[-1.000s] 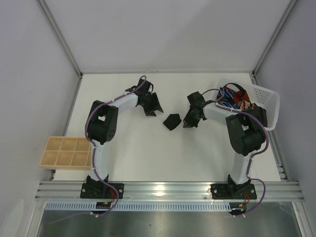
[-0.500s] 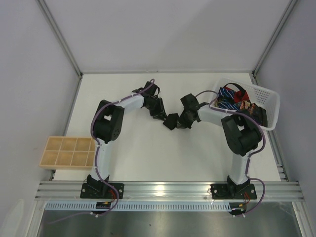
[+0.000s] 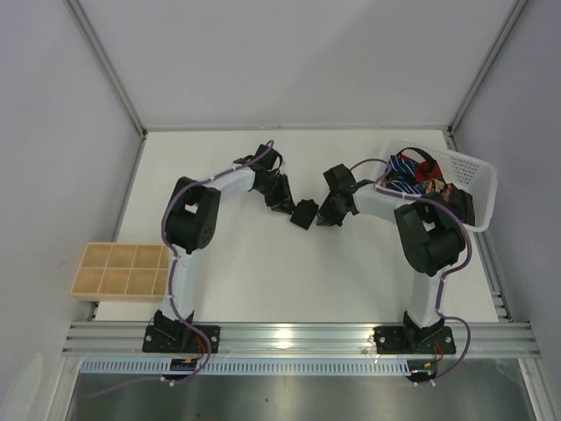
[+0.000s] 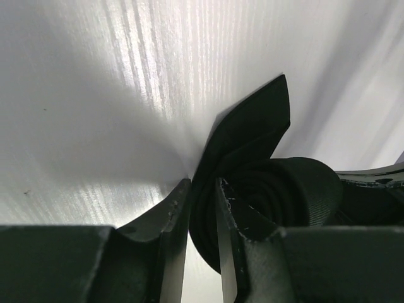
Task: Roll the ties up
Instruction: Roll the tie
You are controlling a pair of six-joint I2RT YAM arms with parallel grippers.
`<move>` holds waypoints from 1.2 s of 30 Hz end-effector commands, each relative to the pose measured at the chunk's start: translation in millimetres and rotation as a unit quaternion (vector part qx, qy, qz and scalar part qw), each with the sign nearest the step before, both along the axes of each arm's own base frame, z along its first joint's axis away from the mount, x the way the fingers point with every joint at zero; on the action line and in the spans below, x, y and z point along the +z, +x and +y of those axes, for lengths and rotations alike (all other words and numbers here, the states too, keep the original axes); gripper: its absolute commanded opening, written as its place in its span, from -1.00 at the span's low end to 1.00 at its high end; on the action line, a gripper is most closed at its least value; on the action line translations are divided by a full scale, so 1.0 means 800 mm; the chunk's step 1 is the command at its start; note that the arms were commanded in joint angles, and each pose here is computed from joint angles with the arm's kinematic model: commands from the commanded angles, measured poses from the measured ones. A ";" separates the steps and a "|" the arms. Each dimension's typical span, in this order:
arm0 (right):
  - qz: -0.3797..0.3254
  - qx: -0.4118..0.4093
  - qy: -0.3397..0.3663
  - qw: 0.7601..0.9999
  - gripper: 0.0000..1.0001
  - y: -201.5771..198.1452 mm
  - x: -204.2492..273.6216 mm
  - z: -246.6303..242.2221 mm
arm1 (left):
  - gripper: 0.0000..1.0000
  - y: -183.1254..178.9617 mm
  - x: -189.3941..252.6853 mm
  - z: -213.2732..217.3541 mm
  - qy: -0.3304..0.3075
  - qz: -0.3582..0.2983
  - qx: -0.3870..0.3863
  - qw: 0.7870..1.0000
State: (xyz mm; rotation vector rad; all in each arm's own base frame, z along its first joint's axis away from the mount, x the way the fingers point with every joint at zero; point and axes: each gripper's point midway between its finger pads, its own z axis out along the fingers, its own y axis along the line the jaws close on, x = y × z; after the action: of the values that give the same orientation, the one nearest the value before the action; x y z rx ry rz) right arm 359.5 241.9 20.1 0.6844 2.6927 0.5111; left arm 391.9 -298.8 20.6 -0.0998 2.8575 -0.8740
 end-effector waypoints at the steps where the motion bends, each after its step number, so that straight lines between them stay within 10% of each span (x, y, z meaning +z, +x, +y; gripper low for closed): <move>1: -0.015 0.016 -0.025 0.999 -1.00 -0.005 0.014 -0.019 | -0.42 0.016 -0.003 0.027 0.035 -0.018 0.007 0.999; 17: -0.131 0.205 -0.034 0.969 -0.91 0.055 0.137 -0.024 | 0.13 -0.011 0.107 0.083 -0.005 -0.116 0.042 0.992; 36: -0.074 0.244 0.106 0.961 -0.96 0.107 0.046 0.032 | 0.15 -0.108 0.155 0.083 -0.109 -0.121 0.051 0.985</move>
State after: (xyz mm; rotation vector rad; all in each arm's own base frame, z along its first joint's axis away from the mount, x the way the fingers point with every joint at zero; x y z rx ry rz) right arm 435.5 260.5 40.9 0.0251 2.7301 0.8763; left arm 307.3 -226.1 121.9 -0.1874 2.5828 -1.0206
